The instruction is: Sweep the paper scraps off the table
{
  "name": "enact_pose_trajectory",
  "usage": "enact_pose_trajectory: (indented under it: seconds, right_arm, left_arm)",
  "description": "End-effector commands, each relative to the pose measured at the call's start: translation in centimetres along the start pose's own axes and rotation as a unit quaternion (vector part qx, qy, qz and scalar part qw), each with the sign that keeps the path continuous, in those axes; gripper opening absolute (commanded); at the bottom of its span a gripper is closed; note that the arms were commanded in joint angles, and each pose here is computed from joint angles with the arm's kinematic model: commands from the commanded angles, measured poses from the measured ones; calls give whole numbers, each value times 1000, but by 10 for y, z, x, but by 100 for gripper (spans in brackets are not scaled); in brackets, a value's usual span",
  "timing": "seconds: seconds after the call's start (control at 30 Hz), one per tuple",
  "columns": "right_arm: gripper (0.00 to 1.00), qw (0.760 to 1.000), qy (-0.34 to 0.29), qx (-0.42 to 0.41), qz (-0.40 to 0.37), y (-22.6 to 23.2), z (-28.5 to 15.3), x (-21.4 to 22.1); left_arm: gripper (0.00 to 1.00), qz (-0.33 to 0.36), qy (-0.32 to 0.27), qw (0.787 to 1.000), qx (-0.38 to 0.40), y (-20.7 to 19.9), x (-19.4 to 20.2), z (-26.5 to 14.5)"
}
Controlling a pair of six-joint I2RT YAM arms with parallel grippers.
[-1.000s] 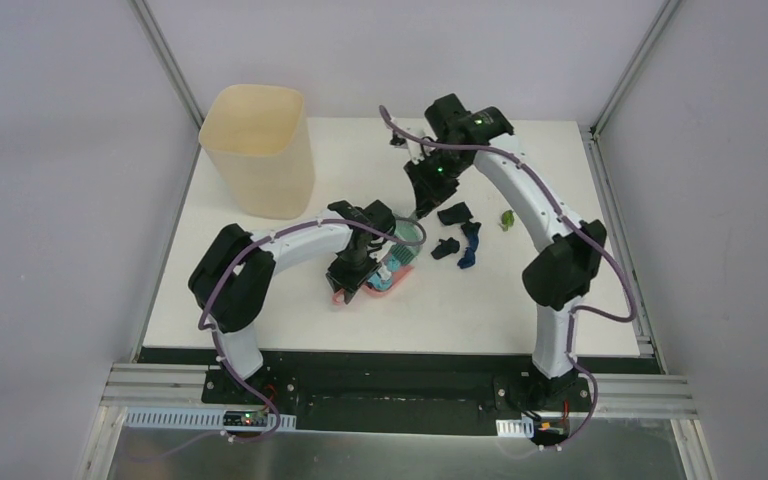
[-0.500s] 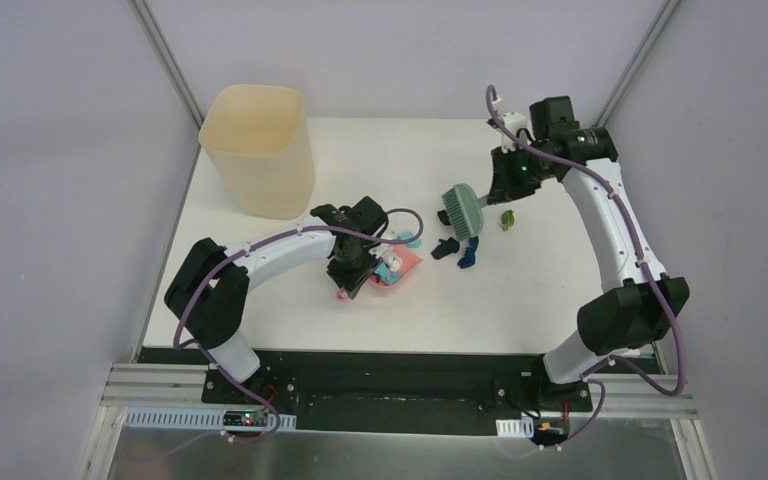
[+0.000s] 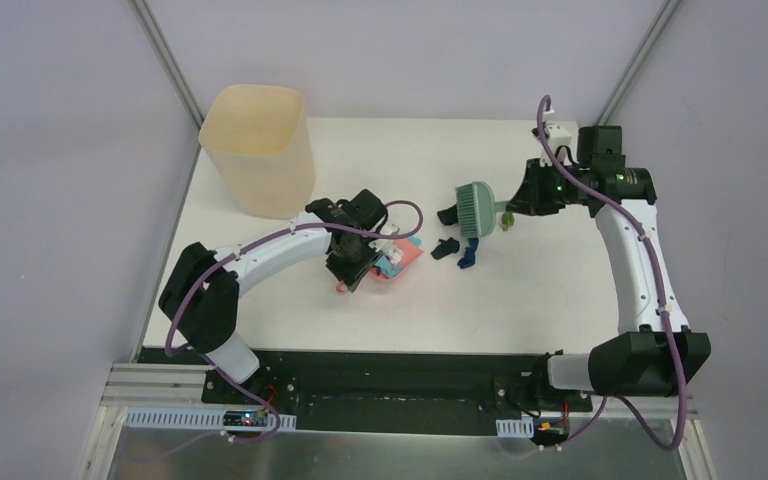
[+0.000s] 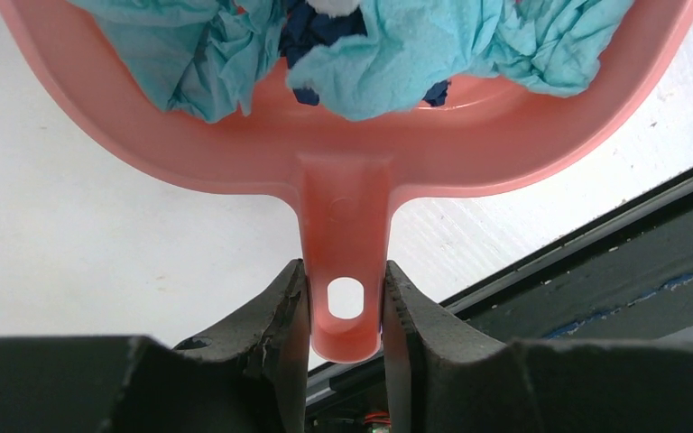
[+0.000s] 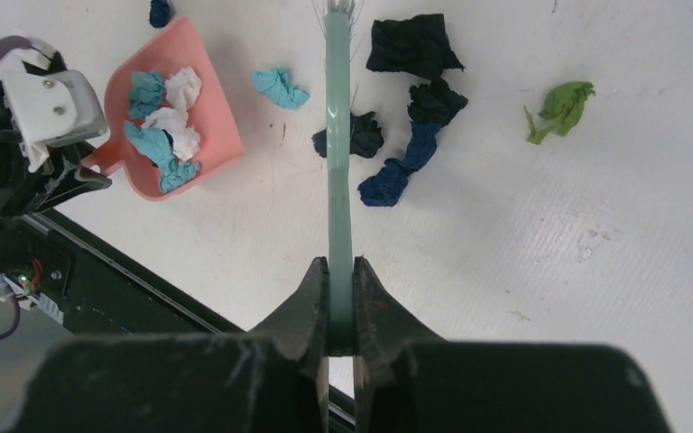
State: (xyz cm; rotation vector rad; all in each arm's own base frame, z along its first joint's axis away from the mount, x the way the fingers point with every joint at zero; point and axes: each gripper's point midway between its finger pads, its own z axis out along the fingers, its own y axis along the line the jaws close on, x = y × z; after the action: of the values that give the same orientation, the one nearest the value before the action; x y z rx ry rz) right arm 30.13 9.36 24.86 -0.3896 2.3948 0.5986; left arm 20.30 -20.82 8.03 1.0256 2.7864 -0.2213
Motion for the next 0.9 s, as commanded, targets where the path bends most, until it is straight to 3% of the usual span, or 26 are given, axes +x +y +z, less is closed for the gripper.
enact_pose_trajectory:
  seconds: [0.0,0.17,0.37,0.63,0.87]
  right_arm:
    - [0,998,-55,-8,21,-4,-15,-7]
    - [0,996,-58,-39,60,-8,-13,14]
    - [0,982,-86,-143,90,13,-9,28]
    - [0,968,-112,-215,64,35,-9,38]
    - [0,968,-109,-219,62,34,-3,48]
  left_arm:
    - [0,15,-60,997,-47,12,-26,-41]
    - [0,13,-71,993,-90,26,-42,-61]
    - [0,2,-82,982,-171,56,-64,-97]
    - [0,-33,-135,973,-182,78,-94,-153]
    - [0,-88,-172,958,-210,112,-103,-204]
